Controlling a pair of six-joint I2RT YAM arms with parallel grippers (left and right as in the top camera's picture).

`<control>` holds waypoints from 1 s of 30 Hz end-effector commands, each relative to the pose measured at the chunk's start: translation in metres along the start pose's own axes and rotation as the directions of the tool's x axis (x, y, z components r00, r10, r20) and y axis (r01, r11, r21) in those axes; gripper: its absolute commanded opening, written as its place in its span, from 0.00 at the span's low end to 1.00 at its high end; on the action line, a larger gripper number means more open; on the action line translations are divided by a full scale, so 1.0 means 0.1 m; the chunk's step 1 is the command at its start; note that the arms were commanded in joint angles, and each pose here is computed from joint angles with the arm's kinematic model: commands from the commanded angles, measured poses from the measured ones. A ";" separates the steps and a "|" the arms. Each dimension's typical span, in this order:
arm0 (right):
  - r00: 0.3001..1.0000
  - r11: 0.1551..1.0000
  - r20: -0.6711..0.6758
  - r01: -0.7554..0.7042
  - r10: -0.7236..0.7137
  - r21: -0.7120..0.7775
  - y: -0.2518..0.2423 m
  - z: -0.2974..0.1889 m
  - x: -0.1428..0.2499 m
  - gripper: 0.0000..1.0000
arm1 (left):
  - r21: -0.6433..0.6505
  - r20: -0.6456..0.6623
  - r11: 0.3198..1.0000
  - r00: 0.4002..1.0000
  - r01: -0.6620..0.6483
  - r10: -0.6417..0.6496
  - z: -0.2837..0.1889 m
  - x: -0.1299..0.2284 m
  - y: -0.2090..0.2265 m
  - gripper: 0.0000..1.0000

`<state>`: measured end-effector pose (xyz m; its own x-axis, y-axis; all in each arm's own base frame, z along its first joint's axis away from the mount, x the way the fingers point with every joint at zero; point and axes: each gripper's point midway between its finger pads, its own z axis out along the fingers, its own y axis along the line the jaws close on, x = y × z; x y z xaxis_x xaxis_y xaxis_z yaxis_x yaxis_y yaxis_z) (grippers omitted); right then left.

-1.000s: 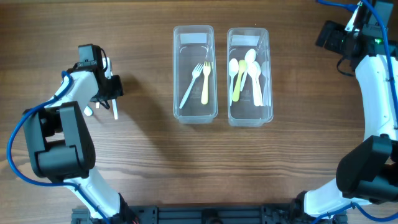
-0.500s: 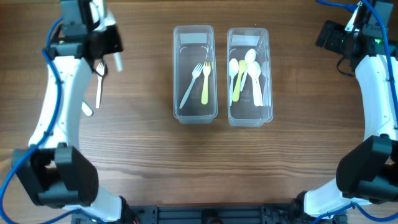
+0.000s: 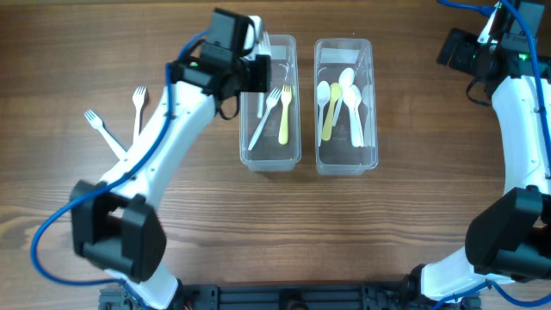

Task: Pack container
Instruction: 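Place the second white fork into the left container, then move the left gripper back and grasp the third white fork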

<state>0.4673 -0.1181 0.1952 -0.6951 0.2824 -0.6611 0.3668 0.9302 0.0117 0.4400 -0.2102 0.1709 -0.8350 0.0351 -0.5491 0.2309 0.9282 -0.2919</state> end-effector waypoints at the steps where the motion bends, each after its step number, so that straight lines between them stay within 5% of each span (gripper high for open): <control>1: 0.999 1.000 0.036 -0.003 0.002 0.011 -0.02 -0.09 -0.11 1.00 | -0.004 -0.081 1.000 0.996 0.022 -0.023 0.31 0.21 0.00 0.04; 4: 0.999 1.000 0.036 -0.003 0.003 0.011 -0.02 -0.09 -0.11 1.00 | -0.016 -0.115 1.000 0.993 0.027 -0.029 0.45 0.30 0.05 0.06; 7: 0.999 1.000 0.036 -0.003 0.003 0.011 -0.02 -0.09 -0.11 0.99 | -0.022 -0.136 0.999 0.990 0.030 -0.032 0.53 0.36 0.08 0.45; 9: 0.999 1.000 0.036 -0.003 0.003 0.011 -0.02 -0.09 -0.11 1.00 | -0.020 -0.130 0.999 0.991 0.029 -0.032 0.53 0.34 0.07 0.52; 16: 0.999 1.000 0.036 -0.003 0.003 0.011 -0.02 -0.09 -0.11 1.00 | -0.025 0.044 1.000 0.999 -0.017 0.019 0.03 -0.18 0.27 0.54; 19: 0.999 1.000 0.036 -0.003 0.003 0.011 -0.02 -0.09 -0.11 1.00 | -0.187 0.102 0.982 0.995 0.021 -0.002 -0.35 -0.33 0.82 0.60; 22: 0.999 1.000 0.036 -0.003 0.002 0.011 -0.02 -0.09 -0.11 1.00 | -0.369 0.072 0.924 0.994 0.097 -0.076 -0.65 -0.20 1.50 0.61; 26: 0.999 1.000 0.036 -0.003 0.003 0.011 -0.02 -0.09 -0.11 1.00 | -0.450 -0.059 0.890 0.992 0.070 -0.108 -0.86 0.13 2.07 0.61; 30: 0.999 1.000 0.036 -0.003 0.002 0.011 -0.02 -0.09 -0.11 1.00 | -0.503 -0.042 0.848 0.975 0.166 -0.216 -1.07 0.27 2.53 0.59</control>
<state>0.4673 -0.1181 0.1952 -0.6951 0.2824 -0.6611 0.3668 0.9302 0.0117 0.4286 0.0278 0.1670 -0.8843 -0.1322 -0.4477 -0.1540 0.9880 0.0125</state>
